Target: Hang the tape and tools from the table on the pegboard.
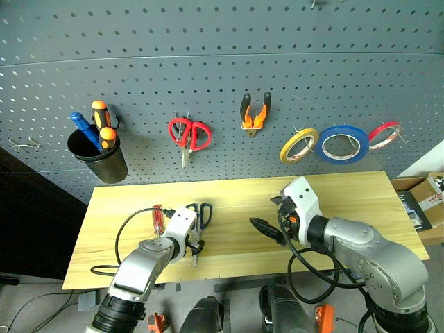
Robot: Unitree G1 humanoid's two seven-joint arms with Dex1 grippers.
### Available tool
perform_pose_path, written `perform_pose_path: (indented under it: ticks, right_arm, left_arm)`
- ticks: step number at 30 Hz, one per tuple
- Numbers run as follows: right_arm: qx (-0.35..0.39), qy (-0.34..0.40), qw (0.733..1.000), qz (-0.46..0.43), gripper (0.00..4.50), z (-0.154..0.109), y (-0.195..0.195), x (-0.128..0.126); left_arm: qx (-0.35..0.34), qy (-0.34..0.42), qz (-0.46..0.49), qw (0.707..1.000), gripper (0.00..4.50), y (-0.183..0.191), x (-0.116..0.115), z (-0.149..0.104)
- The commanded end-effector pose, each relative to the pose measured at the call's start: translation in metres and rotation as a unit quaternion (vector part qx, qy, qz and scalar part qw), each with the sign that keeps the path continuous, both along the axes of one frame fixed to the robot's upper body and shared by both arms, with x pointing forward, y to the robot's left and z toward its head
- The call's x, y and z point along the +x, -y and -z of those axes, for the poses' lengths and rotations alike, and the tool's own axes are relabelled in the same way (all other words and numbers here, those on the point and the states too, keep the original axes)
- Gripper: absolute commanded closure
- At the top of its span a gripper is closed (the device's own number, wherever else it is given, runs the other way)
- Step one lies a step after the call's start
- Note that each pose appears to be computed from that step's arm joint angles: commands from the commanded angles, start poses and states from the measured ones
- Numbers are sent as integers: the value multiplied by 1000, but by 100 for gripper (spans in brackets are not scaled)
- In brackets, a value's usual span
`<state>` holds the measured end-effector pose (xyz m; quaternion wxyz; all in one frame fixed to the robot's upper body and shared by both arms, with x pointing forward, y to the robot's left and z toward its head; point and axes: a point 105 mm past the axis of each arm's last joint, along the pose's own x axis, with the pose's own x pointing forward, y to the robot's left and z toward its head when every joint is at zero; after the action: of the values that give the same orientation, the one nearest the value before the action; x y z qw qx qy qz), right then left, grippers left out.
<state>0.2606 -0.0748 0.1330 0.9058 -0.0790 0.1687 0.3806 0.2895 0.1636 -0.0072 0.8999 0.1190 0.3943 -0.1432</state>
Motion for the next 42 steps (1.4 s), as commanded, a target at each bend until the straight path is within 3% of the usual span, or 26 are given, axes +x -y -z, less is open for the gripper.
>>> perform_pose_path:
  ticks: [1,7,10,20,21,28,31,35,42]
  right_arm:
    - [5,25,1000,-14,6,-12,-4,-6]
    - [2,27,1000,-13,6,-14,-1,-6]
    - [-2,29,1000,-12,0,-15,1,-5]
    - [13,26,1000,-1,0,-21,10,-4]
    - [15,24,1000,0,0,-21,10,-4]
    - [11,28,1000,-5,0,-19,12,-8]
    - [-7,89,996,-18,0,-29,12,-11]
    - [-10,185,982,-43,0,-44,10,-21]
    - [58,207,973,-78,0,-58,0,-39]
  left_arm:
    - [7,-3,-21,1000,0,-1,5,6]
    - [-7,-22,-28,999,0,8,4,15]
    - [2,-19,-36,999,57,4,3,15]
    - [-12,21,-8,1000,364,-13,3,8]
    - [-10,25,-8,1000,379,-16,3,8]
    - [-13,65,18,998,379,-29,7,0]
    - [14,153,120,981,379,-27,4,-25]
    - [-2,227,134,965,379,-34,-1,-45]
    - [35,387,233,892,379,-32,-20,-93]
